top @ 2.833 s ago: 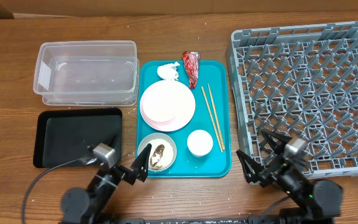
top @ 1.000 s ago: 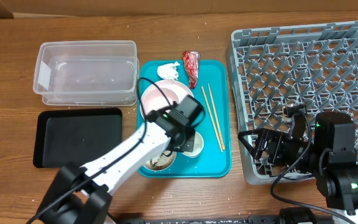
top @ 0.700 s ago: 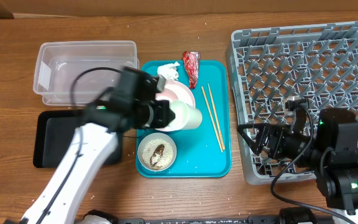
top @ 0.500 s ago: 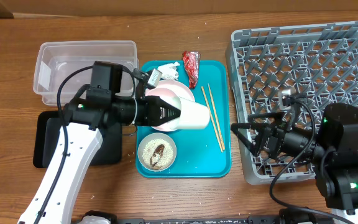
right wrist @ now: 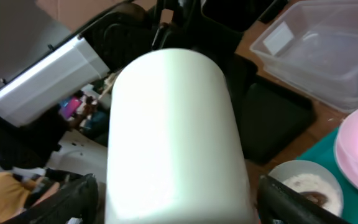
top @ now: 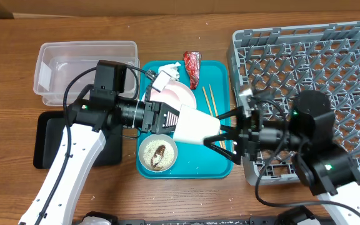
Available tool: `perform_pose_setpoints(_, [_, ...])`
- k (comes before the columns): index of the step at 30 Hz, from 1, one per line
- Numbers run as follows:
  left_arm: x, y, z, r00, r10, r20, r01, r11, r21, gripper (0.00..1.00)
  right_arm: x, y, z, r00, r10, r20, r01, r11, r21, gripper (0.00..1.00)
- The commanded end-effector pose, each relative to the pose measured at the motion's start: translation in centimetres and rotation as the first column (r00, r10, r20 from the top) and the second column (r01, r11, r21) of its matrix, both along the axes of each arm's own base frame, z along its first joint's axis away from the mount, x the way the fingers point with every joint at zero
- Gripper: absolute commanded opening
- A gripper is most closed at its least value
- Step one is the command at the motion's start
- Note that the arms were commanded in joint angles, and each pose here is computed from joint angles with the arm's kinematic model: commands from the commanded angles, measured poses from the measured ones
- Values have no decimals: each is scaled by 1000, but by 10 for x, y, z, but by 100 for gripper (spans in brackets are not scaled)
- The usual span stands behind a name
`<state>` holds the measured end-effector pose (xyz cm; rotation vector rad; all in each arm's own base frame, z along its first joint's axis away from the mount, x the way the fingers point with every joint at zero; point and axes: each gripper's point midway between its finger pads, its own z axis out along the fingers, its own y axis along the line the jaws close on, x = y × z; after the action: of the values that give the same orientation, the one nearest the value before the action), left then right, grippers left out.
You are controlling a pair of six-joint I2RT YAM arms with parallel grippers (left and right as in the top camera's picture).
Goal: Sort waste into correct bins and load items into the dishwasher
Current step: 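Lift the cup with the left gripper and grasp it with the right gripper, then carry the cup with the right gripper and set it upright in the rack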
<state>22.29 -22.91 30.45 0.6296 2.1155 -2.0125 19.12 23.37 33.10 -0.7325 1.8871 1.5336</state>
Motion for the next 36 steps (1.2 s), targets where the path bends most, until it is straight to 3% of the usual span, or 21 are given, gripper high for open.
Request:
perform_pose_setpoints(1, [-4,-3,5,999,-24,32,25,1000,-18,4,-9,9,15,999,47,8,-47,998,34,74])
perform_pose_setpoints(3, [-3,-3,5,999,-21,33,21,1000,-13,4,-11,12,17,998,60,20,-60,997,38,71])
perform_pose_setpoints(5, [-3,-3,4,999,-21,33,21,1000,-13,4,-13,13,17,998,65,18,-66,997,37,63])
perform_pose_setpoints(6, [-3,-3,4,999,-20,33,21,1000,-12,11,-13,13,16,998,65,14,-66,997,36,60])
perform_pose_setpoints(8, [-2,-4,2,999,-12,35,12,1000,-1,57,-15,12,17,998,65,15,-66,997,35,60])
perform_pose_setpoints(9, [-1,-4,1,999,-7,37,6,1000,7,94,-15,11,17,998,63,22,-64,997,34,60])
perform_pose_setpoints(10, [2,-3,-3,999,9,40,-10,1000,30,100,-16,10,18,998,57,29,-58,998,33,60])
perform_pose_setpoints(15, [23,12,-60,982,188,25,-185,919,347,100,-8,-19,15,990,-129,56,131,991,-21,60])
perform_pose_setpoints(18, [23,27,-84,968,250,-2,-218,848,483,100,16,-56,-8,918,-395,19,394,909,-138,61])
perform_pose_setpoints(20, [21,33,-84,963,269,-29,-219,838,499,100,32,-95,-33,799,-601,15,581,767,-271,61])
perform_pose_setpoints(23, [20,39,-75,963,270,-19,-225,835,502,100,42,-159,-61,547,-836,49,754,467,-462,61])
perform_pose_setpoints(25, [19,42,-68,963,269,10,-236,825,514,100,41,-185,-65,447,-890,94,780,336,-529,61])
perform_pose_setpoints(27, [20,44,-61,960,275,46,-257,808,530,100,41,-200,-68,394,-911,124,773,256,-580,61])
perform_pose_setpoints(33, [14,45,-51,957,267,115,-285,791,541,100,39,-202,-118,398,-917,41,578,216,-787,61])
perform_pose_setpoints(36, [9,49,-52,955,270,122,-291,772,565,100,47,-201,-146,401,-916,6,467,199,-861,68])
